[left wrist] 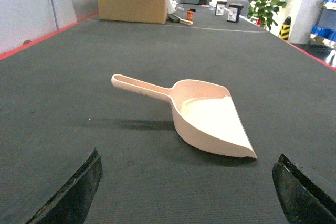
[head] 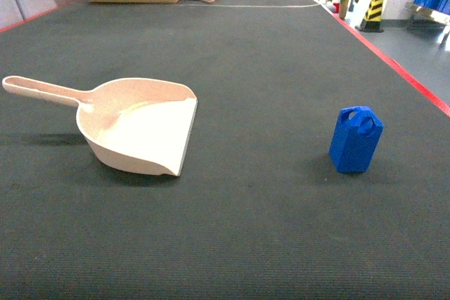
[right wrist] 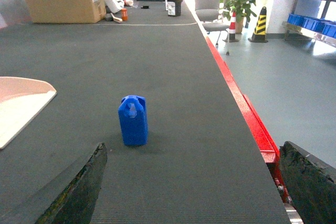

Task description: Place part in tray to right shelf

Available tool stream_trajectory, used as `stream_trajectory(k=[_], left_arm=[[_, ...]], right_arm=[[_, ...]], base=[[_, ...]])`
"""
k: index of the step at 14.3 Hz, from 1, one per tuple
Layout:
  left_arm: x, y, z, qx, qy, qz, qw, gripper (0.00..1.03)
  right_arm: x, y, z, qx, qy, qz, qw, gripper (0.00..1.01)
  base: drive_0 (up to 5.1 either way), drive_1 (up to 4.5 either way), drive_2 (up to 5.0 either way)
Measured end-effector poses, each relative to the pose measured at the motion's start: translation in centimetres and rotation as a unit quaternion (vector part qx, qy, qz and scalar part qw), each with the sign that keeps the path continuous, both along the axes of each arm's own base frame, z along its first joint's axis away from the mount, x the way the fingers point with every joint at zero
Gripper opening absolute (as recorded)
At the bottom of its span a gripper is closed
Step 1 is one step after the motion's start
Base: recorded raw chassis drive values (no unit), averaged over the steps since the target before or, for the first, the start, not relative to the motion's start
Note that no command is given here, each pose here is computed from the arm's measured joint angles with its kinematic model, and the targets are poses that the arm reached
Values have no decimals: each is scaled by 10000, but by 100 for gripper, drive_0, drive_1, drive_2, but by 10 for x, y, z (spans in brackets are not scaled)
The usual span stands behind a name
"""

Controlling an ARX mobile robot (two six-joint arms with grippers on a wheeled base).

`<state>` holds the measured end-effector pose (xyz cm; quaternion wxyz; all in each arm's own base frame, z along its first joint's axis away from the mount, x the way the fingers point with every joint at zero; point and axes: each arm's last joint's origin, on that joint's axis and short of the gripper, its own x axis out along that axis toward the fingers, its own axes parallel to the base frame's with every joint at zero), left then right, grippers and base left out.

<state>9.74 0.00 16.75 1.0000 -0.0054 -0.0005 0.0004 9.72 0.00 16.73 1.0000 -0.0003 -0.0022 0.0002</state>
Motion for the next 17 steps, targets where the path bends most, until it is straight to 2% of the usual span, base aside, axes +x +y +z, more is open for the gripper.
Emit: stream_trajectory(k=[16,17], left_arm=[[0,0,0,0,0,0,10000,98],[2,-1,-3,148,598,364,9974,98]], right_arm=[[0,0,0,0,0,-2,10000,98],[0,0,0,0,4,-2,10000,98]], base=[[0,0,0],[0,0,0]])
